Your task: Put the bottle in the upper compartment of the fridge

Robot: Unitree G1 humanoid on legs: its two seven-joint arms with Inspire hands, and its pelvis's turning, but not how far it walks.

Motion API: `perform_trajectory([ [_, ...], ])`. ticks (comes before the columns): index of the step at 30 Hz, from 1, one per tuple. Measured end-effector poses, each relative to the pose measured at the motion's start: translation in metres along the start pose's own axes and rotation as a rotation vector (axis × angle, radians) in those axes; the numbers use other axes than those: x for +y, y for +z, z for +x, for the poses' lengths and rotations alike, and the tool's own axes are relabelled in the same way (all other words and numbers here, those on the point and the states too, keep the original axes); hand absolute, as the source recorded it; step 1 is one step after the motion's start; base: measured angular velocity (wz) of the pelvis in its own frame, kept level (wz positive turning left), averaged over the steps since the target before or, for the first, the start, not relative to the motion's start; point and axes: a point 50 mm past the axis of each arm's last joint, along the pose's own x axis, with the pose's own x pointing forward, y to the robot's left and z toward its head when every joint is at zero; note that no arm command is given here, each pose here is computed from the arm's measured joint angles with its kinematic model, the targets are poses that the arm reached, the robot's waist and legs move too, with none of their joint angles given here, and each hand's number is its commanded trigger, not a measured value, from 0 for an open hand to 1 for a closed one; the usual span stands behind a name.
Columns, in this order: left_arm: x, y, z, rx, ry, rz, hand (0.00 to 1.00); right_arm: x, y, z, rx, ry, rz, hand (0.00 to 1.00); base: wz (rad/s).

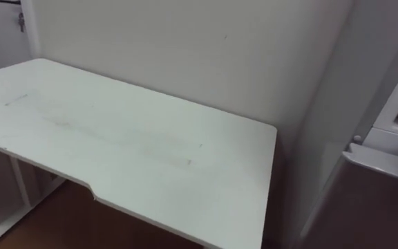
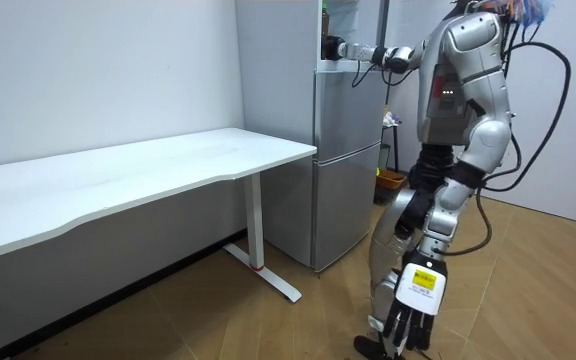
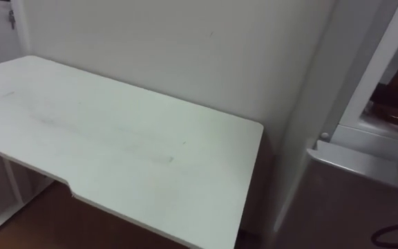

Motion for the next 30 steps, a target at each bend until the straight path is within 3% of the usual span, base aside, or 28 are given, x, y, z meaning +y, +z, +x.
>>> perform_trajectory([
  [8,-0.001,0.007,0.001,-0.015,0.002,-0.024,0.00,0.002,-0.004,-0.020,-0.040,0.107,-0.013,0.00,-0.09],
  [19,-0.001,0.006,0.001,-0.020,-0.056,-0.007,0.00,-0.007,0.002,-0.023,-0.070,0.133,0.024,0.00,-0.10],
  [30,-0.002,-0.016,-0.002,0.014,-0.067,0.048,0.00,-0.019,0.003,-0.054,-0.160,0.124,0.000,0.00,-0.10],
])
